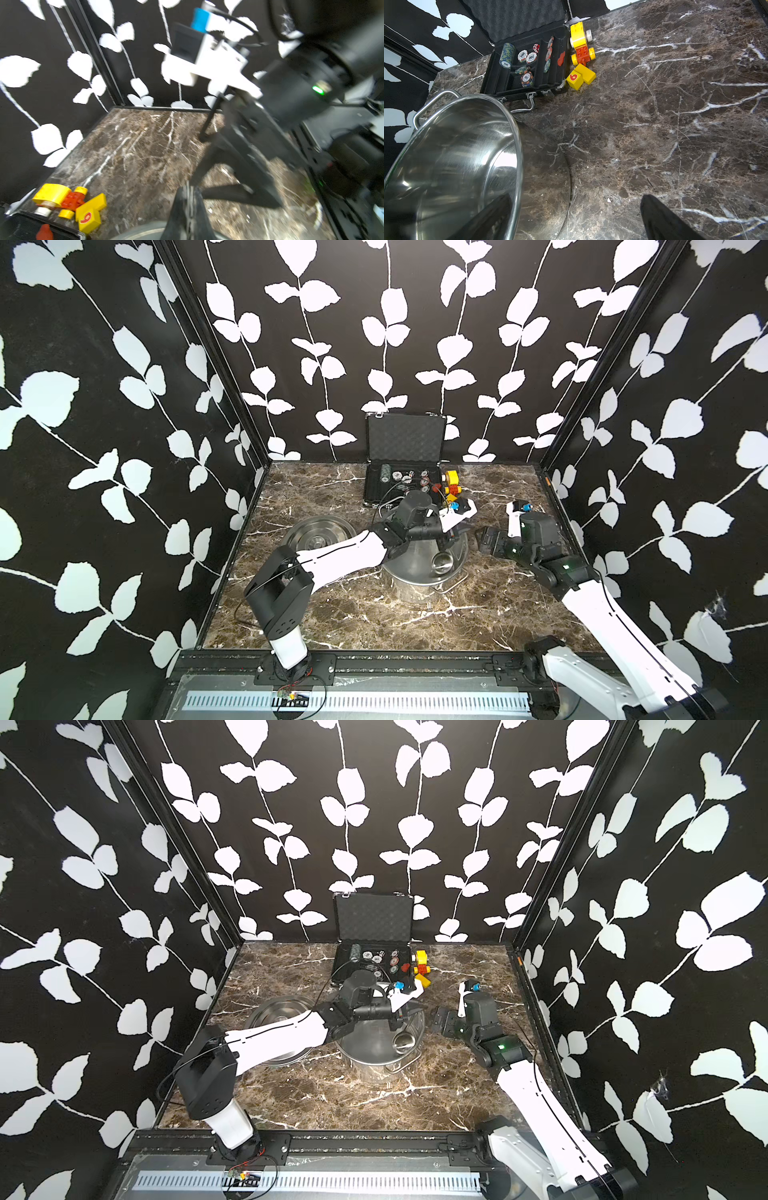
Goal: Stir the soup with a spoon
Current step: Stir the soup in the pan with a stick.
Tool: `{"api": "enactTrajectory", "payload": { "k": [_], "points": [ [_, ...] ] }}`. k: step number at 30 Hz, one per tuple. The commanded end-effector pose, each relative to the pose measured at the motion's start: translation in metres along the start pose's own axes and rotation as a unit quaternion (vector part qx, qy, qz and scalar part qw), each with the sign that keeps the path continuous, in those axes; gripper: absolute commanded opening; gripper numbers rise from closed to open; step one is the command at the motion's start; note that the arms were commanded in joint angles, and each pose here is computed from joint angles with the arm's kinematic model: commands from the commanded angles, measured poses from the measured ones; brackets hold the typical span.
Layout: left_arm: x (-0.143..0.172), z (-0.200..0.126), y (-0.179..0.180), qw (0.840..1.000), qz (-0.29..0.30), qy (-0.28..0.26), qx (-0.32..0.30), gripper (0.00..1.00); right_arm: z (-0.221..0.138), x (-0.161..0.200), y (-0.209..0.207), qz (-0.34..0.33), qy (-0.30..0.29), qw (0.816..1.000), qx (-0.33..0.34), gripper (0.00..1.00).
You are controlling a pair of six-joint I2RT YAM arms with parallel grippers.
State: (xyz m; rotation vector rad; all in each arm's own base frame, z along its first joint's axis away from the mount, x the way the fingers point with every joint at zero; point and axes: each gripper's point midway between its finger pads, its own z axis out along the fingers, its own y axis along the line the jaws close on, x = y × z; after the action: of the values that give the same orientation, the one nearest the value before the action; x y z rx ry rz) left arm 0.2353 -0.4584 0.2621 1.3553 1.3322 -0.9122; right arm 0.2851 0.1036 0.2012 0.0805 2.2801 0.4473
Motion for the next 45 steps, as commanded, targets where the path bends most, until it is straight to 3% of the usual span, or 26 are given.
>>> {"api": "enactTrajectory", "payload": {
  "k": [1,5,11,17,20,27,34,39,45],
  "points": [
    [-0.026,-0.02,-0.04,0.998,0.048,-0.019,0.037,0.0,0.001,-0.002,0.002,-0.002,-0.006,1.0,-0.004,0.99],
    [-0.021,-0.031,-0.061,0.998,0.039,-0.017,0.05,0.0,0.002,-0.003,0.004,0.0,-0.006,1.0,-0.009,0.99],
    [-0.01,-0.058,-0.061,0.999,0.034,-0.002,0.004,0.0,-0.001,-0.002,0.003,0.001,-0.008,1.0,-0.008,0.99],
    [0.003,-0.088,-0.043,0.996,0.031,0.008,-0.08,0.0,-0.002,0.0,0.002,0.005,-0.009,1.0,-0.007,0.99],
    [0.005,-0.108,-0.02,0.993,-0.007,-0.013,-0.119,0.0,-0.001,0.0,0.003,0.006,-0.007,1.0,-0.009,0.99],
    [0.015,-0.165,0.03,0.97,-0.073,-0.051,-0.225,0.0,-0.004,-0.001,0.003,0.006,-0.009,1.0,-0.01,0.99],
    [0.024,-0.2,0.068,0.942,-0.1,-0.045,-0.318,0.0,-0.003,-0.003,0.005,0.004,-0.008,1.0,-0.011,0.99],
    [0.026,-0.196,0.098,0.933,-0.113,-0.02,-0.341,0.0,0.001,-0.005,0.008,0.004,-0.006,1.0,-0.018,0.99],
    [0.024,-0.163,0.126,0.942,-0.106,0.006,-0.317,0.0,0.001,-0.005,0.008,0.001,-0.007,1.0,-0.018,0.99]
  ]
}}
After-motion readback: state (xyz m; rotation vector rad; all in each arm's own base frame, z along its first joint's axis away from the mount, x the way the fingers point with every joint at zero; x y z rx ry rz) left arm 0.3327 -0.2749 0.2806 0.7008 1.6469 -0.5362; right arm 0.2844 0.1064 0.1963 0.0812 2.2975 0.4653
